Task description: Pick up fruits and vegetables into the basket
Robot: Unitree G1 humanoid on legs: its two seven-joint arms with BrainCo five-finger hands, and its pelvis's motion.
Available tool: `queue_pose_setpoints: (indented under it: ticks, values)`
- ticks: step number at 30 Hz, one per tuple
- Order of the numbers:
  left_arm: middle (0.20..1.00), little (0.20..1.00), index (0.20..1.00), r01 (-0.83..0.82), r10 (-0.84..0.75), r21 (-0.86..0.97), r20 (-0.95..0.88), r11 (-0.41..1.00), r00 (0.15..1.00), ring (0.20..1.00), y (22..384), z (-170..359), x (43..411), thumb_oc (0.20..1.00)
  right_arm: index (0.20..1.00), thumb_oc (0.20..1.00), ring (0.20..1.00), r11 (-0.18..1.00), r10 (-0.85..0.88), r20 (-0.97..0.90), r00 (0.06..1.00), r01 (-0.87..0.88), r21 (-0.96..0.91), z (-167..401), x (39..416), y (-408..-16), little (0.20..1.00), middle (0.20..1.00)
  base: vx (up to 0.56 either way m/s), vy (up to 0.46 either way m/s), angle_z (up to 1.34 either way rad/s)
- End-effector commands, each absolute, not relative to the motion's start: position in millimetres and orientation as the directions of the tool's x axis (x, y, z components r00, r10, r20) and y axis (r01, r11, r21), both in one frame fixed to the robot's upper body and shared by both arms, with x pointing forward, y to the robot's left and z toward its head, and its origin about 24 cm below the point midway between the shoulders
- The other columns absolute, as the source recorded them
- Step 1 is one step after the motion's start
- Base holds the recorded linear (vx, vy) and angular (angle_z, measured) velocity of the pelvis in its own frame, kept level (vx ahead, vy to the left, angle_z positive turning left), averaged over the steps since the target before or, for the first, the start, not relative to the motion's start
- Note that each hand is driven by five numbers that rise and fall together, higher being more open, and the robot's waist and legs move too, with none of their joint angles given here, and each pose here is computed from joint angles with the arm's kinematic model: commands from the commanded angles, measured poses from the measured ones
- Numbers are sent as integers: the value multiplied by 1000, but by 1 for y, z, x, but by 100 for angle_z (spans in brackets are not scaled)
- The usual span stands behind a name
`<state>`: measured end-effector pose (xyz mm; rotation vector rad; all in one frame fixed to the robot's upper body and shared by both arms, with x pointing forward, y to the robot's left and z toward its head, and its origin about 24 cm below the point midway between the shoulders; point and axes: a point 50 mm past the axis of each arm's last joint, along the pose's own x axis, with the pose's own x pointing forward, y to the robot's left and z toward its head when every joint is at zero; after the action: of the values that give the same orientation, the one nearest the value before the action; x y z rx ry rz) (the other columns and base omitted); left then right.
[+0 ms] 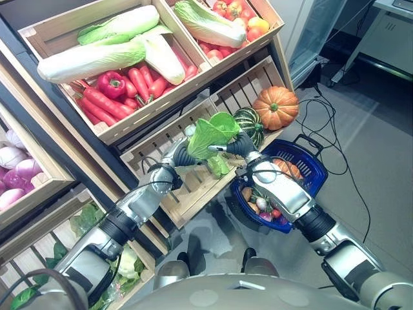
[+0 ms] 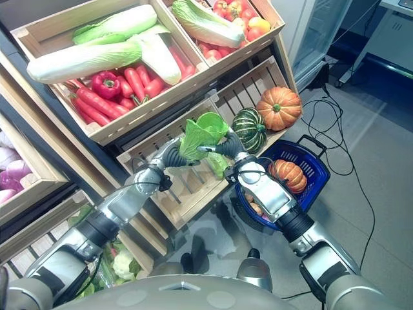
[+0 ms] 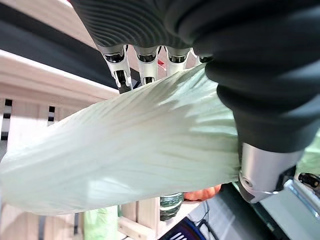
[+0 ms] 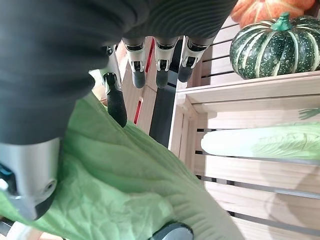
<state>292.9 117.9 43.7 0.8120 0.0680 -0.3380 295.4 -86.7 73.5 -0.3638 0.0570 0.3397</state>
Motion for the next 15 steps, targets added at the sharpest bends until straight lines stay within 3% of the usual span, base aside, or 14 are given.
queue_pose_setpoints:
  ticks: [1,8,15]
  values:
    - [200,200,200,334,-409,637,-32,695,912,200,76,69,296,200,1000,1000,1000,840,536,215,817,-490,-230,143,282,-38,1000,1000,0,0,0]
    - [200,200,200,187,-210,547,-20,816,977,200,136,57,293,200,1000,1000,1000,932,354,382,854,-290,-216,180,280,-109,1000,1000,0,0,0]
    - [200,200,200,60,-66,446,-3,893,998,200,166,55,289,200,1000,1000,1000,978,183,462,868,-113,-175,191,269,-153,1000,1000,2,4,-2]
